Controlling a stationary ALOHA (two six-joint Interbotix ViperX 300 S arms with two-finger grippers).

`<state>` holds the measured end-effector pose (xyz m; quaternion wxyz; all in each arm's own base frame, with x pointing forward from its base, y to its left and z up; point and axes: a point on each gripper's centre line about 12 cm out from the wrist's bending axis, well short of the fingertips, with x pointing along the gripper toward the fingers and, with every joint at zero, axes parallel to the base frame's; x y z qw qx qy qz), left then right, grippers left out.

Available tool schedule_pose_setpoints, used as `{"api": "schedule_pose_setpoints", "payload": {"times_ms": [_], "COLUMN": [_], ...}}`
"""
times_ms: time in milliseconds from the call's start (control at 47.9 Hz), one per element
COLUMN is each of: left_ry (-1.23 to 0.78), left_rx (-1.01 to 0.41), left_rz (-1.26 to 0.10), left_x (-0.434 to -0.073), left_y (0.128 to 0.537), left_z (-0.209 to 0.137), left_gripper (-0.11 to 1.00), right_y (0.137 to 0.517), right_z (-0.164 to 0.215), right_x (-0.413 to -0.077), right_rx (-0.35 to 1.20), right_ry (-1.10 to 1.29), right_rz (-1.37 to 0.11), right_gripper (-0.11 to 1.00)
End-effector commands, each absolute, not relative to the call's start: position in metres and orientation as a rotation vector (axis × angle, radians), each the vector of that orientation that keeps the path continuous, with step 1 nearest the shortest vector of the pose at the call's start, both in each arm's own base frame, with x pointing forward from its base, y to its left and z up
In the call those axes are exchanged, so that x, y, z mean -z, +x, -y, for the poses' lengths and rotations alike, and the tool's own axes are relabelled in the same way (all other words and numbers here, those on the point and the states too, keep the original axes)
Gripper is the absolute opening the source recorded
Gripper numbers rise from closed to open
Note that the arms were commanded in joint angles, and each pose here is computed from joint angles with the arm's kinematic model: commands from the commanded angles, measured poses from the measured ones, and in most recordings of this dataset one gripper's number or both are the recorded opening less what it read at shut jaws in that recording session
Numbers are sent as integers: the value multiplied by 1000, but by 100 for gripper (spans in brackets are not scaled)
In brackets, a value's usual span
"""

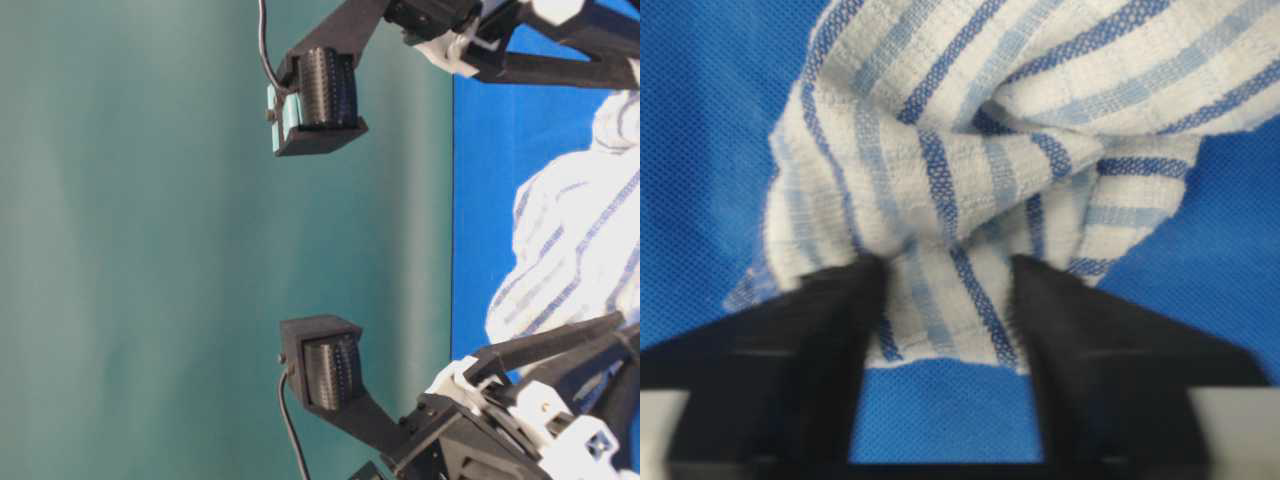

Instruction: Lift the towel with both arms.

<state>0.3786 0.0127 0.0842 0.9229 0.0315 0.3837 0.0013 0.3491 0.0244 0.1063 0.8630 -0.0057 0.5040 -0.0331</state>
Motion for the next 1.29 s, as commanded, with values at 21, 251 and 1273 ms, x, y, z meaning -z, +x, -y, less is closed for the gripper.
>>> {"api": "schedule_pose_setpoints", "payload": {"times_ms": [21, 251, 1273], "left_ry": [64, 64, 89], "left_rx": [0, 3, -8], "left_rz": [-785, -798, -409], "left_x": [-89, -110, -431], "left_y": [379, 378, 297], "left_z": [-11, -11, -10], "left_gripper": [15, 4, 4], "right_y": [356, 357, 300], "right_z": [-26, -25, 14], "right_x": [-117, -140, -440], "right_rx": [63, 64, 294], "right_ry": [-10, -16, -125], "right_rz": [-1019, -970, -641], "right_gripper": [37, 6, 6]}}
